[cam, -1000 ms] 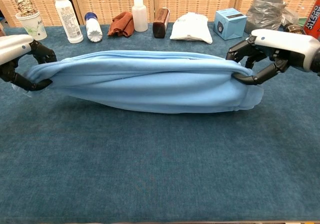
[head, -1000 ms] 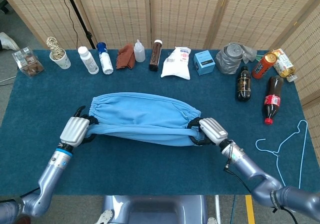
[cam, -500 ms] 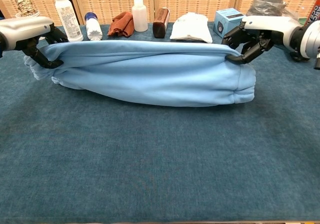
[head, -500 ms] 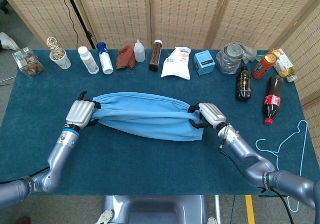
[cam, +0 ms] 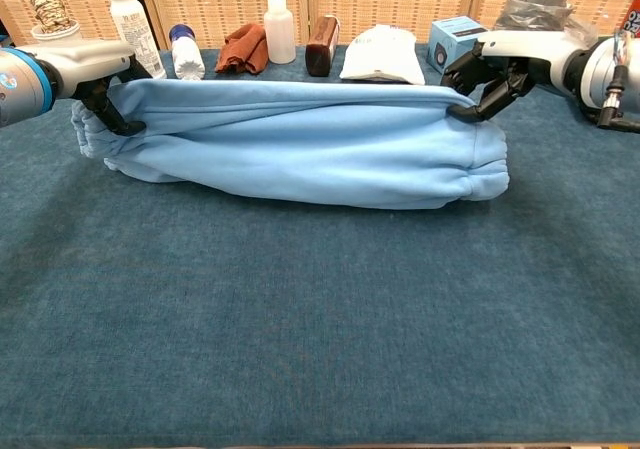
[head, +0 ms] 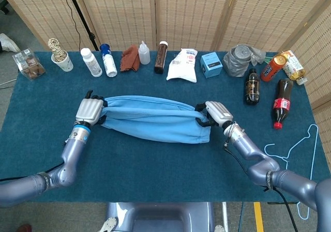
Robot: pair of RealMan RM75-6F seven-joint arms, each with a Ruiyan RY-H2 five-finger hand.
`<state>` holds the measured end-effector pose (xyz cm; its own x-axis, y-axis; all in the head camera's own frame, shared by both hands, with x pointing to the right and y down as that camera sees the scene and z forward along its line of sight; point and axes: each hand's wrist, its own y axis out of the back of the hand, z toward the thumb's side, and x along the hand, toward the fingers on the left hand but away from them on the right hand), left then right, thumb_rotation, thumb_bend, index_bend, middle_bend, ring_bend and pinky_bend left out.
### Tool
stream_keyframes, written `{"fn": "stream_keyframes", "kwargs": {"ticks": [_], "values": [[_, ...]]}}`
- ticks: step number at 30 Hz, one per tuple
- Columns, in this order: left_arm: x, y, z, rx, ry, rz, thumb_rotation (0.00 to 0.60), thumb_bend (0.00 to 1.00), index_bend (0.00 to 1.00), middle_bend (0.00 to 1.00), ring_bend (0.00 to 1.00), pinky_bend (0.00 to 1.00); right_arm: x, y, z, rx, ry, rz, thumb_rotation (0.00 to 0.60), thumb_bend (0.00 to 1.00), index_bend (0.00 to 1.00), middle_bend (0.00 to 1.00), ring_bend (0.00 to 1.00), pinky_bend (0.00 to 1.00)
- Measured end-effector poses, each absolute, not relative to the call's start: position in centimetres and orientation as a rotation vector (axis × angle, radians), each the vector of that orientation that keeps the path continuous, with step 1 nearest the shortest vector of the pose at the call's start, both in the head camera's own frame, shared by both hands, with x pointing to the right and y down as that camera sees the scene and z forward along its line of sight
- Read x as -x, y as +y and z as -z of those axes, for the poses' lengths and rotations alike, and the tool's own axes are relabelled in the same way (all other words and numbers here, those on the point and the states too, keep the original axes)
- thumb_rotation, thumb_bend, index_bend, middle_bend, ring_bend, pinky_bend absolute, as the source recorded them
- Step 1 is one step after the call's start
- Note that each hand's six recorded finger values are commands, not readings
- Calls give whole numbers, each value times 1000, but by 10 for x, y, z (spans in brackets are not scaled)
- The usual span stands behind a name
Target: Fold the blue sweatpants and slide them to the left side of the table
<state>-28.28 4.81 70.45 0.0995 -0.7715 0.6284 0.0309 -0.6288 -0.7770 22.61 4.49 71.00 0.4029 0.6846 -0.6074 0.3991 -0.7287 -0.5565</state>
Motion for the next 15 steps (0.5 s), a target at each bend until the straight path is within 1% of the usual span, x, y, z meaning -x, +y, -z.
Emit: {"fn": "stream_keyframes", "kwargs": {"ticks": [1,2,3,5,7,11,15], "values": [[283,48,-704,1733,732,1596,600,373,133,0,0,0,-226,45,-709,2346,-939,-1236,600,616,300,184,105,270],[284,47,-703,1729,731,1595,600,369,56,0,0,0,-226,46,-709,2353,-935,-1229,600,496,183,82,32,184],[284,47,-703,1729,731,1595,600,366,15,0,0,0,-226,46,-708,2358,-932,-1223,600,378,94,20,1,118],[284,46,-701,1727,735,1592,600,363,0,0,0,0,-227,45,-706,2362,-922,-1210,600,289,18,0,0,52],[285,44,-697,1714,750,1584,600,361,0,0,0,0,-230,43,-704,2350,-922,-1202,600,274,0,0,0,20],[286,38,-688,1688,782,1552,600,352,0,0,0,0,-235,38,-702,2298,-932,-1195,600,269,0,0,0,14],[287,40,-684,1704,774,1546,600,282,0,0,0,0,-239,37,-700,2287,-949,-1199,600,263,0,0,0,14]]}}
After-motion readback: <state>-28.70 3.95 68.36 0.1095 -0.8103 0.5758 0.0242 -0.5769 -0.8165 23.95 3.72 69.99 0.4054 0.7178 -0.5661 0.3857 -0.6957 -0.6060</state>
